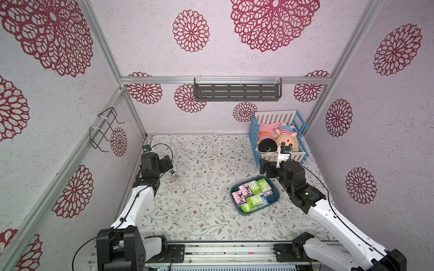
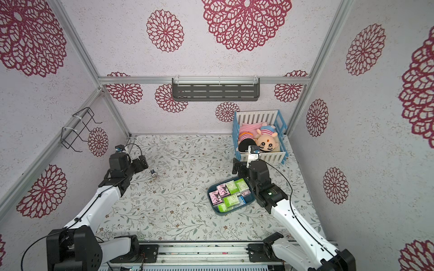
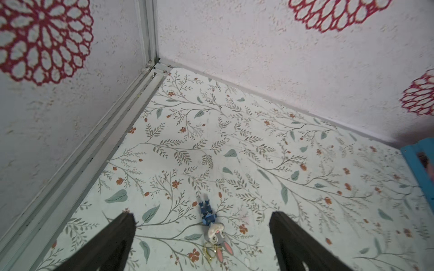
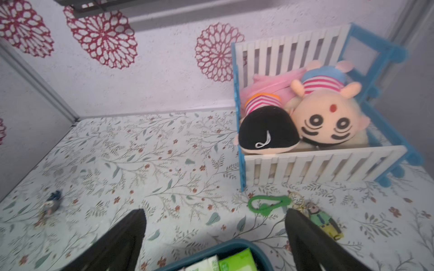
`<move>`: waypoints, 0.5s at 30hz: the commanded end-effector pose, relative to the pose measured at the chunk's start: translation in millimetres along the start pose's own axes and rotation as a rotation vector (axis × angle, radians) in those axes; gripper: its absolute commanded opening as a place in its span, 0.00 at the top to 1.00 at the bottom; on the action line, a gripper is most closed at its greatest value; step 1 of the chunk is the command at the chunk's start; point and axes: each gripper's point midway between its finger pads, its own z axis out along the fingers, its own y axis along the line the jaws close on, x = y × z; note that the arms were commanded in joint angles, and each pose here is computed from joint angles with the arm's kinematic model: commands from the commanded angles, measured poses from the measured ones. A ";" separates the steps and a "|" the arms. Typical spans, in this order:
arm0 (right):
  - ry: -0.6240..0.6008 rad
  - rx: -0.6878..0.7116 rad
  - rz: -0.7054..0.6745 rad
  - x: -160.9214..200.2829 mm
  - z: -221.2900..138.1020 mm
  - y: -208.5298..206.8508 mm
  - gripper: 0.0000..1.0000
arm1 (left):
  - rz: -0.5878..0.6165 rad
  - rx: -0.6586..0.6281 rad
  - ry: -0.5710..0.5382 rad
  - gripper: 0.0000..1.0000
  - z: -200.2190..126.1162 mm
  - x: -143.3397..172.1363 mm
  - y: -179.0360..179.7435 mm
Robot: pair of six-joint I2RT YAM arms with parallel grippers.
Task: Put the pocket tissues into the storage box
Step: Reset both arms
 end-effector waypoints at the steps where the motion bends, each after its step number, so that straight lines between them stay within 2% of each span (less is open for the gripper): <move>1: -0.156 0.124 0.003 -21.8 5.3 -33.3 0.01 | 0.051 -0.099 -0.193 0.03 5.1 -26.8 18.5; 5: -0.183 0.167 -0.064 8.0 20.3 -61.1 0.01 | 0.076 -0.138 -0.163 0.03 22.5 -9.7 27.7; 9: -0.254 0.189 -0.104 27.9 27.3 -86.2 0.01 | 0.071 -0.151 -0.227 0.03 24.9 -2.6 33.5; 15: -0.358 0.222 -0.079 46.9 24.4 -107.6 0.01 | 0.083 -0.129 -0.262 0.03 29.3 5.9 32.9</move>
